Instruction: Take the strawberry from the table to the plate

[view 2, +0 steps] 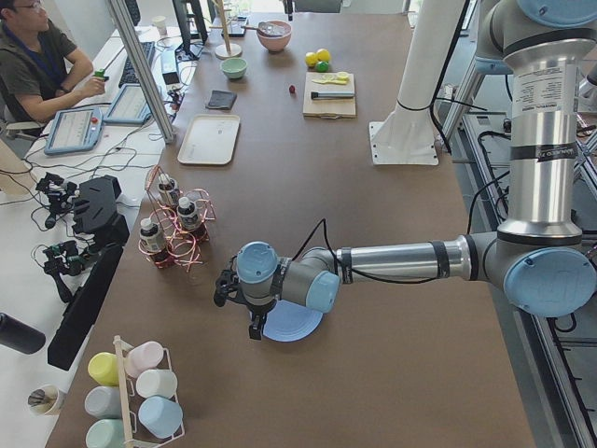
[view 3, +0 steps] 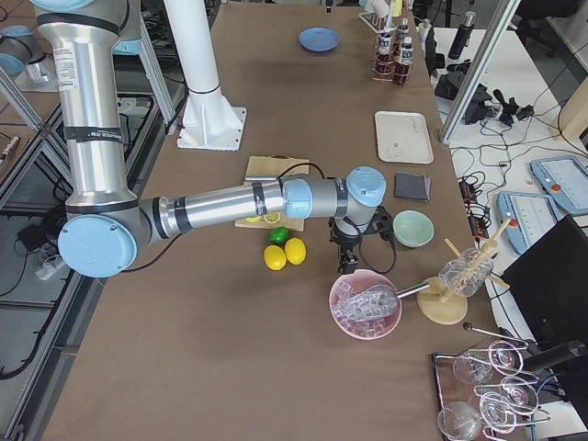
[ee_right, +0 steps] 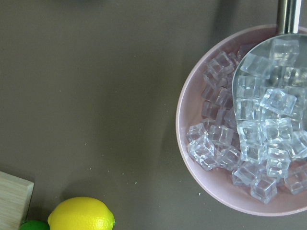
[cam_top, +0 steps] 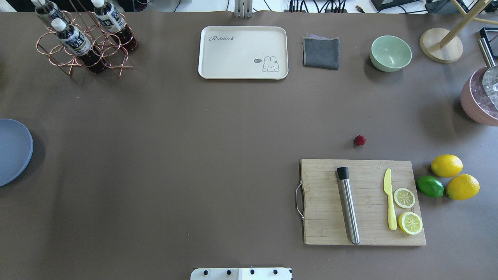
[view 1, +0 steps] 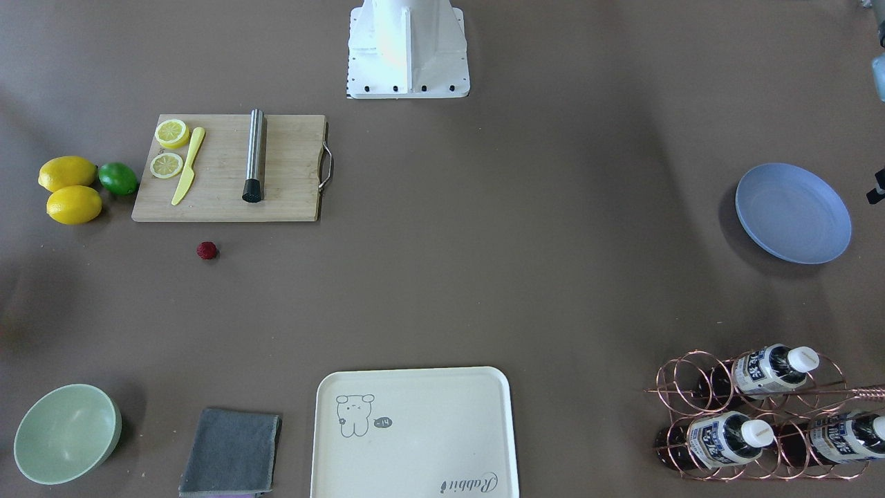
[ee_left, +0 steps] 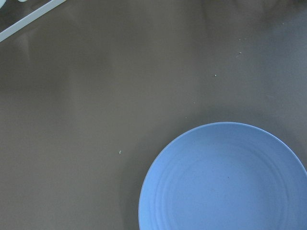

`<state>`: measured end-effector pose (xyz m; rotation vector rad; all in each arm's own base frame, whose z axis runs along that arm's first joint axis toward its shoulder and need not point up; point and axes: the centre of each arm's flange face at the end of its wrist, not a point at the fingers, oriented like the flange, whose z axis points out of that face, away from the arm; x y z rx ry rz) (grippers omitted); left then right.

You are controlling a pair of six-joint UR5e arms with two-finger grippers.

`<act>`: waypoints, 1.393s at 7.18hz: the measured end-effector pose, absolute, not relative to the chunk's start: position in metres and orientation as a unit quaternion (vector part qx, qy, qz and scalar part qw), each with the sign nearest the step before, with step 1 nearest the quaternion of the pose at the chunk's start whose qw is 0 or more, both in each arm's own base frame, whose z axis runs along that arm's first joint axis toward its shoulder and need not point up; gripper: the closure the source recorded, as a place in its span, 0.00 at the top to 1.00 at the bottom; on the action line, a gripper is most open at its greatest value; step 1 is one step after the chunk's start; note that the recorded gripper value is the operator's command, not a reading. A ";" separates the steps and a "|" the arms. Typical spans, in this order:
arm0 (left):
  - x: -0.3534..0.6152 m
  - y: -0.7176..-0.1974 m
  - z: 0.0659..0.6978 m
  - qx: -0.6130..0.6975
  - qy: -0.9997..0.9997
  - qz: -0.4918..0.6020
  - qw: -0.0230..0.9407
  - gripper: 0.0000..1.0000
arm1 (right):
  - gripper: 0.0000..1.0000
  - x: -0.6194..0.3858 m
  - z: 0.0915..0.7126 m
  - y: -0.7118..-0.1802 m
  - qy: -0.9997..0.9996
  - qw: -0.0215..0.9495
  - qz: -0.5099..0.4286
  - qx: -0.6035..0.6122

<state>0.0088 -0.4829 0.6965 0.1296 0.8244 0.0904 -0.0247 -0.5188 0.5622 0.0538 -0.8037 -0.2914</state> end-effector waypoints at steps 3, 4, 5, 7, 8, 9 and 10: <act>0.028 -0.485 0.735 0.065 0.398 0.046 0.914 0.91 | 1.00 -0.031 0.558 -0.519 -0.399 0.904 -0.150 0.033; 0.032 -0.484 0.740 0.065 0.393 0.049 0.916 0.89 | 1.00 -0.032 0.558 -0.519 -0.400 0.903 -0.151 0.032; 0.039 -0.482 0.747 0.066 0.389 0.054 0.917 0.86 | 1.00 -0.033 0.559 -0.519 -0.401 0.903 -0.151 0.032; 0.059 -0.477 0.757 0.069 0.390 0.059 0.916 0.76 | 1.00 -0.033 0.560 -0.518 -0.401 0.903 -0.150 0.030; 0.067 -0.474 0.763 0.070 0.390 0.063 0.916 0.55 | 1.00 -0.033 0.560 -0.518 -0.401 0.903 -0.149 0.029; 0.070 -0.472 0.767 0.071 0.389 0.065 0.916 0.27 | 1.00 -0.034 0.560 -0.518 -0.401 0.903 -0.149 0.029; 0.071 -0.472 0.768 0.071 0.388 0.065 0.917 0.00 | 1.00 -0.034 0.559 -0.519 -0.401 0.903 -0.149 0.030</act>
